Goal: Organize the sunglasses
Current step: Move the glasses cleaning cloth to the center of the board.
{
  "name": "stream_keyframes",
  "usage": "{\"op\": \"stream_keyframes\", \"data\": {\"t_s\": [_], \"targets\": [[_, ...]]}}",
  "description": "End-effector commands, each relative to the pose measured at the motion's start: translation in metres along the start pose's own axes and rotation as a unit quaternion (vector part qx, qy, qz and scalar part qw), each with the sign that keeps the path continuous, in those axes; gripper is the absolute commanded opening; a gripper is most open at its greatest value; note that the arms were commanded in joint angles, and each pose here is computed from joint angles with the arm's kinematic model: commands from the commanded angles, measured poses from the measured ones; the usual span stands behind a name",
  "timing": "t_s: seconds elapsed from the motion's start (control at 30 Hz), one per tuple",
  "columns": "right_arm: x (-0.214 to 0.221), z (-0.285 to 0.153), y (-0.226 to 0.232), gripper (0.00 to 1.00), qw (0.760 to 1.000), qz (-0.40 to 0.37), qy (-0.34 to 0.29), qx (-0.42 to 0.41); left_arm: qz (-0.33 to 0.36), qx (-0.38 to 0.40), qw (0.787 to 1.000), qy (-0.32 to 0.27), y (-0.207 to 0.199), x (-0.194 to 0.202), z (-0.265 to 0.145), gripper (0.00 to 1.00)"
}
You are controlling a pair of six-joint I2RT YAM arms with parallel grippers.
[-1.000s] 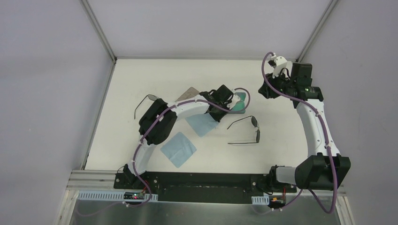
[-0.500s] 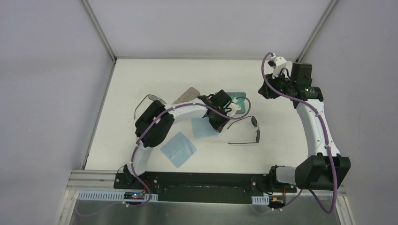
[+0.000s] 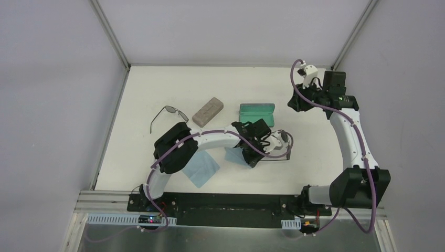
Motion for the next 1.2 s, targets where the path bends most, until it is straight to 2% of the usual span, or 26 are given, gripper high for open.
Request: {"op": "stream_keyframes", "data": {"t_s": [0.0, 0.07, 0.27, 0.33, 0.53, 0.73, 0.93, 1.17], "targets": [[-0.005, 0.006, -0.001, 0.36, 1.0, -0.004, -0.01, -0.013, 0.026, -0.004, 0.999, -0.022, -0.007, -0.017, -0.008, 0.0], [-0.004, 0.005, 0.0, 0.36, 1.0, -0.001, -0.01, -0.015, 0.027, -0.009, 0.999, -0.023, -0.006, -0.019, -0.009, 0.01], [-0.001, -0.001, 0.005, 0.36, 1.0, 0.003, -0.01, -0.019, 0.048, -0.047, 0.997, -0.039, 0.004, -0.03, -0.041, 0.33], [-0.004, -0.004, 0.007, 0.36, 1.0, 0.004, -0.012, -0.018, 0.053, -0.062, 0.995, -0.051, 0.013, -0.034, -0.057, 0.4], [-0.003, -0.013, 0.016, 0.39, 0.999, 0.005, -0.002, -0.033, 0.027, -0.059, 0.992, -0.112, 0.05, -0.029, -0.114, 0.51], [0.015, -0.011, 0.038, 0.41, 0.997, -0.025, 0.033, -0.06, -0.036, -0.069, 0.989, -0.123, 0.086, 0.004, -0.137, 0.5], [0.02, -0.003, 0.047, 0.41, 0.996, -0.034, 0.041, -0.078, -0.143, -0.091, 0.979, -0.109, 0.123, 0.035, -0.13, 0.34], [0.024, -0.006, 0.045, 0.42, 0.996, -0.042, 0.041, -0.067, -0.181, -0.085, 0.976, -0.088, 0.135, 0.048, -0.11, 0.42]]}}
Point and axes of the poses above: each gripper's point midway between its finger pads, its own z axis out along the fingers, its own y axis along the line the jaws close on, x = y × z, the point moved 4 cm from there along -z, back along the fingers, and after that the axes turned 12 degrees about z, right-handed, at the moved point
